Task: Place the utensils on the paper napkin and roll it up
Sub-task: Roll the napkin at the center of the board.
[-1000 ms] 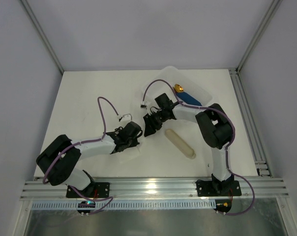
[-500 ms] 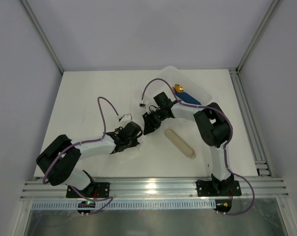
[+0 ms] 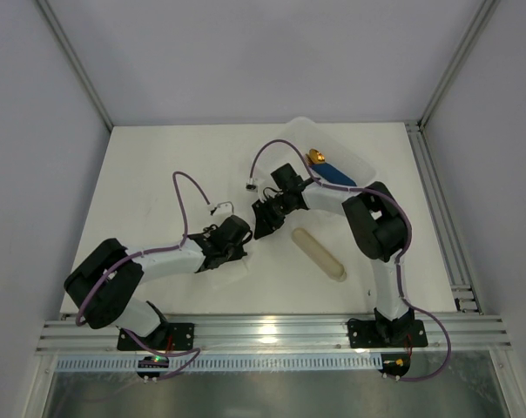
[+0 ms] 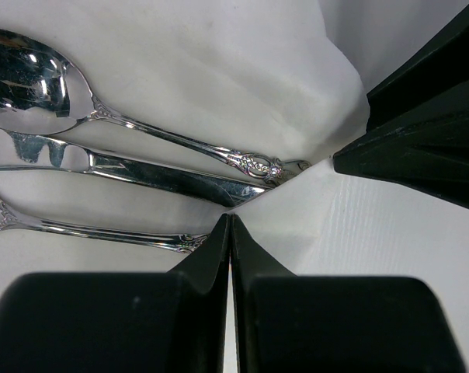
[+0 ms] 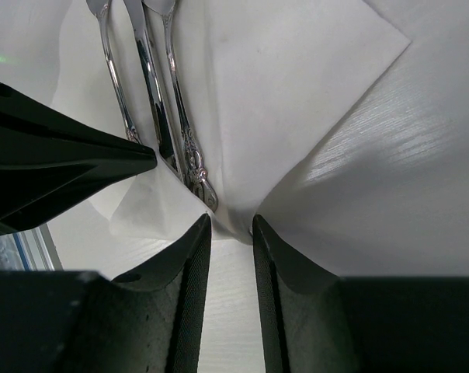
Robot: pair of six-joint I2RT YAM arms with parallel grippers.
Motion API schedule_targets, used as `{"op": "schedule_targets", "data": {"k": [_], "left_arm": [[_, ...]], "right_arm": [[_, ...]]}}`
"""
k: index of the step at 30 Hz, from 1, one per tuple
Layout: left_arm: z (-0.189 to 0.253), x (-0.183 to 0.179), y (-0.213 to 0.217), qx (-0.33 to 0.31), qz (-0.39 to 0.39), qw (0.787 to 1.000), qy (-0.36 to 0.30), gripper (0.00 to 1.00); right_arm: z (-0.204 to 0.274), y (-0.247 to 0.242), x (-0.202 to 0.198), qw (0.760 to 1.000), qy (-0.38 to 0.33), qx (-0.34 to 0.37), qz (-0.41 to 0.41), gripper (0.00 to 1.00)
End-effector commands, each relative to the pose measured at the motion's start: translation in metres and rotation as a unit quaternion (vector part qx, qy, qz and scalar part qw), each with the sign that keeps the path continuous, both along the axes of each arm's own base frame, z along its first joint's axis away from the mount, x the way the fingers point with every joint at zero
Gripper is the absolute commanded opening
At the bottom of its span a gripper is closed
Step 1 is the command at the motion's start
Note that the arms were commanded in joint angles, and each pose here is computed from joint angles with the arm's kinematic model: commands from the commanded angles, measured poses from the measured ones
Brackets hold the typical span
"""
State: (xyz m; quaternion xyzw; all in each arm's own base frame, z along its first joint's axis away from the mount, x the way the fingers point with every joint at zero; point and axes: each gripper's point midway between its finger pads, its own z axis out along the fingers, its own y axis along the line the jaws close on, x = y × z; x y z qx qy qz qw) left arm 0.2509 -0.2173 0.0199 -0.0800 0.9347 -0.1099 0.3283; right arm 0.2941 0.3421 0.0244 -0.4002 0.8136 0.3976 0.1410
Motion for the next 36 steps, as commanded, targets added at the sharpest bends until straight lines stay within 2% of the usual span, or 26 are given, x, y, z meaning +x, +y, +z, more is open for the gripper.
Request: {"op": "schedule_targets", "data": {"k": [1, 6, 9, 15, 21, 25, 31, 33, 34, 36], "left_arm": [[-0.0011, -0.0009, 0.0056, 0.010, 0.006, 1.000, -0.006, 0.00], [-0.0008, -0.0002, 0.0057, 0.011, 0.005, 1.000, -0.006, 0.00], [-0.0003, -0.0004, 0.0051, 0.010, 0.005, 1.000, -0.007, 0.00], [-0.0005, -0.0013, 0.0065, 0.011, 0.005, 1.000, -0.007, 0.00], [-0.0003, -0.0008, 0.0059, 0.010, 0.006, 1.000, -0.007, 0.00], [-0.0015, -0.0010, 0.0057, 0.010, 0.006, 1.000, -0.006, 0.00], [-0.0009, -0.0009, 0.0064, 0.011, 0.007, 1.000, -0.007, 0.00], [-0.0009, -0.0008, 0.0066, 0.012, 0.007, 1.000, -0.007, 0.00], [-0.0009, -0.0003, 0.0065, 0.011, 0.007, 1.000, -0.007, 0.00], [-0.0016, -0.0008, 0.0067, 0.012, 0.007, 1.000, -0.005, 0.00]], "right_arm": [[-0.0132, -0.0045, -0.0024, 1.000, -0.007, -0.024, 0.005, 0.32], [-0.0149, -0.0069, -0.0014, 0.999, -0.010, -0.034, -0.001, 0.31], [-0.0172, -0.0088, -0.0009, 0.999, -0.009, -0.039, -0.005, 0.22], [-0.0204, -0.0085, -0.0022, 0.999, -0.008, -0.048, -0.009, 0.19], [-0.0205, -0.0069, -0.0041, 0.999, -0.012, -0.050, -0.018, 0.04], [-0.0218, -0.0058, -0.0027, 0.998, -0.025, -0.055, -0.033, 0.04], [-0.0151, -0.0069, -0.0004, 0.997, -0.039, -0.057, -0.042, 0.04], [-0.0139, -0.0075, -0.0011, 0.997, -0.038, -0.056, -0.043, 0.14], [-0.0134, -0.0069, -0.0022, 0.997, -0.037, -0.054, -0.042, 0.28], [-0.0136, -0.0077, -0.0036, 0.997, -0.035, -0.053, -0.041, 0.32]]}}
